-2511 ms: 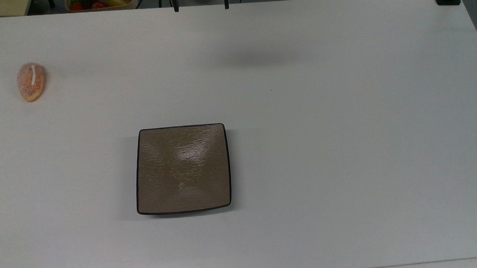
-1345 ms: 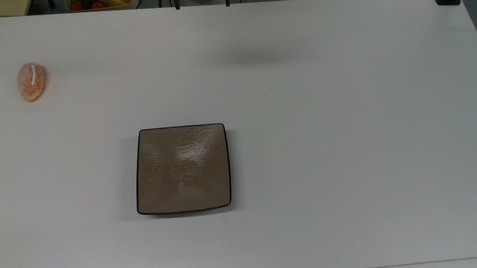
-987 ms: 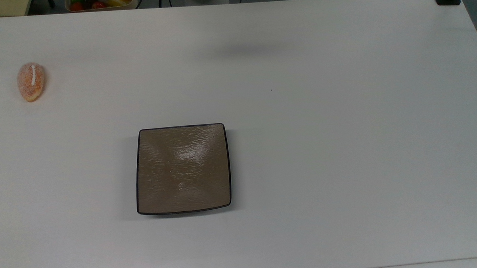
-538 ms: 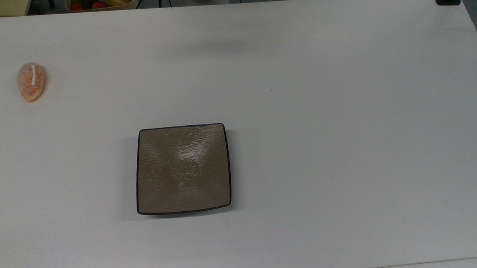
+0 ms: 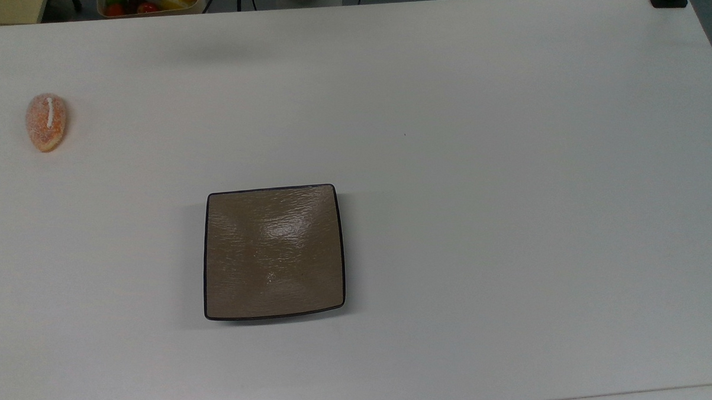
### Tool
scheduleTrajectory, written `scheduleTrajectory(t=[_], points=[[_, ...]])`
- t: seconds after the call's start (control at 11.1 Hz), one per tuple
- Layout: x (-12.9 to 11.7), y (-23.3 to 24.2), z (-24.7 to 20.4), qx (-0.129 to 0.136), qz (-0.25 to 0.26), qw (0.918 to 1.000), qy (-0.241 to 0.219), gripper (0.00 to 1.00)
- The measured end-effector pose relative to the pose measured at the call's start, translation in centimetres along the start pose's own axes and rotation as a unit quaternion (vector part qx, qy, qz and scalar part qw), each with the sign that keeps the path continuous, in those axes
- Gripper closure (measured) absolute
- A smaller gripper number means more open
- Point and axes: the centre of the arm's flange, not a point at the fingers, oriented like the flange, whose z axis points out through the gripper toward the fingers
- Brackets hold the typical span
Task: Bread is placed on a ceramic plate
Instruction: 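Move the open gripper over the orange bread roll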
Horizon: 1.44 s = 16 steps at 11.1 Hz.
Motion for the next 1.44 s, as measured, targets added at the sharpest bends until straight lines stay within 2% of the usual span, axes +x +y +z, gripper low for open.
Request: scheduleTrajectory(t=[0.27, 0.45, 1.17, 1.44], points=[[-0.5, 7.2, 3.4, -0.022, 0.009, 0.9996, 0.013, 0.00], [-0.3, 10.5, 6.8, -0.030, -0.004, 0.9995, 0.005, 0.00], [0.4, 16.4, 19.3, -0.033, -0.007, 0.9987, -0.037, 0.00], [0.6, 17.6, 23.6, -0.049, -0.006, 0.9983, -0.030, 0.00]])
